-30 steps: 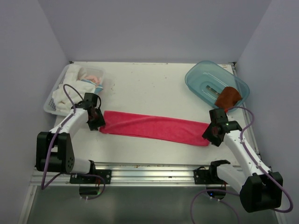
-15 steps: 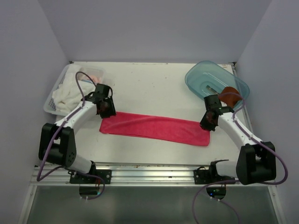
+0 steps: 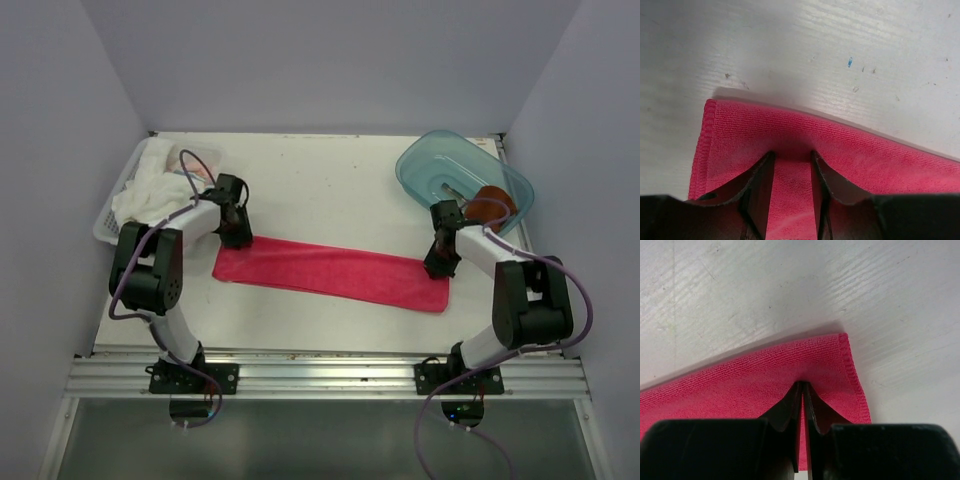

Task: Roll the towels
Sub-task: Fold the towel

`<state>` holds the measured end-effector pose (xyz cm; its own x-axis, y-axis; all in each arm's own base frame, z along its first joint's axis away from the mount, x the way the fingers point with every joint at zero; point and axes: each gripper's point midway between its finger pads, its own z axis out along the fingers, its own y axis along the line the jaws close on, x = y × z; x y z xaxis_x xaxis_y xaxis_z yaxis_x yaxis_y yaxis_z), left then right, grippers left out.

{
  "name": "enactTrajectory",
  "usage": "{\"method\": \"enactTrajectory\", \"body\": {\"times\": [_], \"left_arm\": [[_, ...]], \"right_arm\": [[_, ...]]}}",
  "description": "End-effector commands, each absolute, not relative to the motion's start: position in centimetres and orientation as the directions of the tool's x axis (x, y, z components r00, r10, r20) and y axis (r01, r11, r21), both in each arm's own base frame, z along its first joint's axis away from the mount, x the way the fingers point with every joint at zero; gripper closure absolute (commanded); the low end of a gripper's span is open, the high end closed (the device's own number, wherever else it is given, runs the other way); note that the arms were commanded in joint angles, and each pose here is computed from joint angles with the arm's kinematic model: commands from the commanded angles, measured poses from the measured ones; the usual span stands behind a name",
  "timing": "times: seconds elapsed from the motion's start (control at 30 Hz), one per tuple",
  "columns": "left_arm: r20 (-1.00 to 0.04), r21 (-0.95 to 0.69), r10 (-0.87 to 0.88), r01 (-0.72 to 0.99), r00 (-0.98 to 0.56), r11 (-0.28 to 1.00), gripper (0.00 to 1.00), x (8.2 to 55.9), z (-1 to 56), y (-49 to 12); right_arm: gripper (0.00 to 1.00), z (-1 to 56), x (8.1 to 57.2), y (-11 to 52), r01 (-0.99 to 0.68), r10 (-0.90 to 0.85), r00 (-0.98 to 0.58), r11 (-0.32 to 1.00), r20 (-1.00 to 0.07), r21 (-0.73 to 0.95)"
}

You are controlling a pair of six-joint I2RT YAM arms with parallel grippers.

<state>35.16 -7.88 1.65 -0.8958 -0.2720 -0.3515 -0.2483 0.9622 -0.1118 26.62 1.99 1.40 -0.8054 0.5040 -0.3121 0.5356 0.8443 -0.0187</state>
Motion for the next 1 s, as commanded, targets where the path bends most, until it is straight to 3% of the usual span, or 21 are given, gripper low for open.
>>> {"method": "enactTrajectory", "body": {"times": [0.0, 0.3, 0.47, 0.83, 0.97], "left_arm": [[-0.371, -0.068, -0.296, -0.292, -0.880, 0.954, 0.61, 36.3, 0.9, -5.4], [-0.397, -0.096, -0.309, -0.296, -0.864, 0.950, 0.61, 37.4, 2.4, -5.4], [-0.425, -0.141, -0.290, -0.253, -0.858, 0.957, 0.60, 37.9, 4.8, -6.4], [-0.441, -0.189, -0.254, -0.188, -0.861, 0.964, 0.59, 36.5, 7.4, -8.3], [-0.425, -0.178, -0.250, -0.190, -0.870, 0.965, 0.59, 35.7, 6.5, -8.1]], "right_arm": [[0.91, 0.9, 27.2, 0.3, 0.559, 0.513, -0.786, 0.828, -0.345, -0.043], [0.89, 3.9, 26.6, 0.1, 0.545, 0.502, -0.769, 0.839, -0.395, 0.005], [0.69, 6.0, 25.8, -1.0, 0.562, 0.512, -0.738, 0.827, -0.440, 0.018], [0.48, 1.7, 23.2, 0.8, 0.531, 0.521, -0.802, 0.846, -0.292, 0.050], [0.51, -0.1, 23.0, 1.4, 0.530, 0.526, -0.816, 0.846, -0.239, 0.052]]}}
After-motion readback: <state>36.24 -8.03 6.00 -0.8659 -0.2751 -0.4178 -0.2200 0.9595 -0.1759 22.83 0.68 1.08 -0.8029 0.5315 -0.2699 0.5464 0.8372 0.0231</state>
